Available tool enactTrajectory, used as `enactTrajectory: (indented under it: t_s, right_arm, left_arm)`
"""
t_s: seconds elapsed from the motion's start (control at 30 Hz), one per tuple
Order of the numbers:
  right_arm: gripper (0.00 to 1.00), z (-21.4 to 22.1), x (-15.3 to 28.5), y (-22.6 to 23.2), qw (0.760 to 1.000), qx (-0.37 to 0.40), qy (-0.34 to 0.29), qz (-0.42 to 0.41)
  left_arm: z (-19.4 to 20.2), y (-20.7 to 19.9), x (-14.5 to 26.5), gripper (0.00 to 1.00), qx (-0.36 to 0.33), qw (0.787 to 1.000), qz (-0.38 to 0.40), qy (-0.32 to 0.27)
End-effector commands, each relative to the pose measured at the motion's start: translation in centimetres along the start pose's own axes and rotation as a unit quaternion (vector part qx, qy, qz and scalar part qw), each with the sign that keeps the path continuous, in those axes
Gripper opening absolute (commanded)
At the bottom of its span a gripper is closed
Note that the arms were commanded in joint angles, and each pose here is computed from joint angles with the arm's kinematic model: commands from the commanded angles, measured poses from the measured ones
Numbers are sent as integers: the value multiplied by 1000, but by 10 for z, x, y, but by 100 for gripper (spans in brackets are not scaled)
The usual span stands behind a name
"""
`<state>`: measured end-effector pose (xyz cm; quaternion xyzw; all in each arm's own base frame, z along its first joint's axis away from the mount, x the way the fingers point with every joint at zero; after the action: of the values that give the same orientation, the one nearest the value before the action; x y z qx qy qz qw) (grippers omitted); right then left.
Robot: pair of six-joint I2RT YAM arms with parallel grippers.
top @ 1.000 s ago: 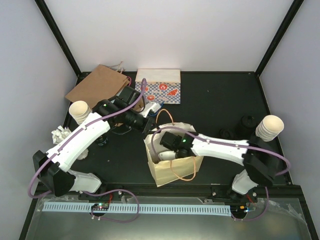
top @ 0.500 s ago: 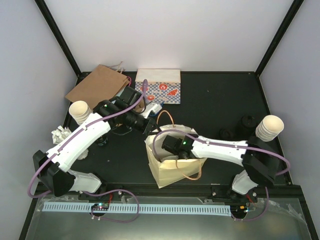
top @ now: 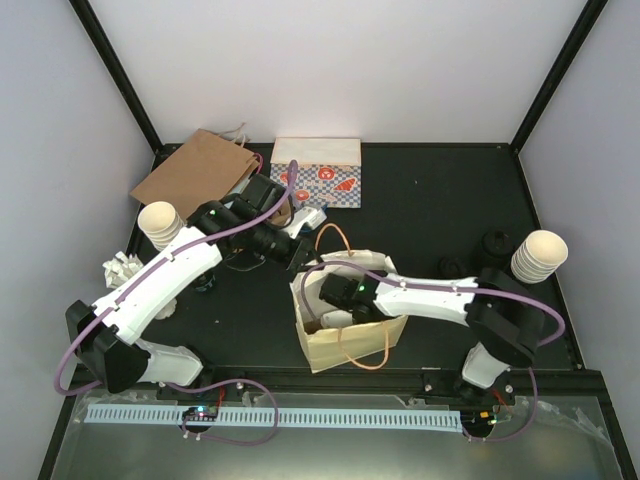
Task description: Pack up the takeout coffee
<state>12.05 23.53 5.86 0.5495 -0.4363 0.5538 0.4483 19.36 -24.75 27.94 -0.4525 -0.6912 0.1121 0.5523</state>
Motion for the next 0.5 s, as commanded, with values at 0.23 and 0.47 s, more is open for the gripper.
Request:
enactTrajectory:
  t_s: [0.23,0.47]
  right_arm:
    - [1,-29,130,-54,961,-47,-152,226]
    - [1,-40,179,-69,924,-88,-232,289]
  left_arm:
    - [-18,-27,30,2,-113,992,-13,-56]
    - [-43,-15,40,1,-190,971,-109,-95]
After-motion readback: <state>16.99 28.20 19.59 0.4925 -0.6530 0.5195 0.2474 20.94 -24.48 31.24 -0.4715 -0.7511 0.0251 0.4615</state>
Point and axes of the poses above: each gripper's point midway between its finger pads, its own x axis back along the fingers, its own y axis along the line the jaws close on, z = x × y, the point moved 4 cm from there along x, back along the fingers, and after that the axes turned 5 degrees about x, right-handed, at the moved point
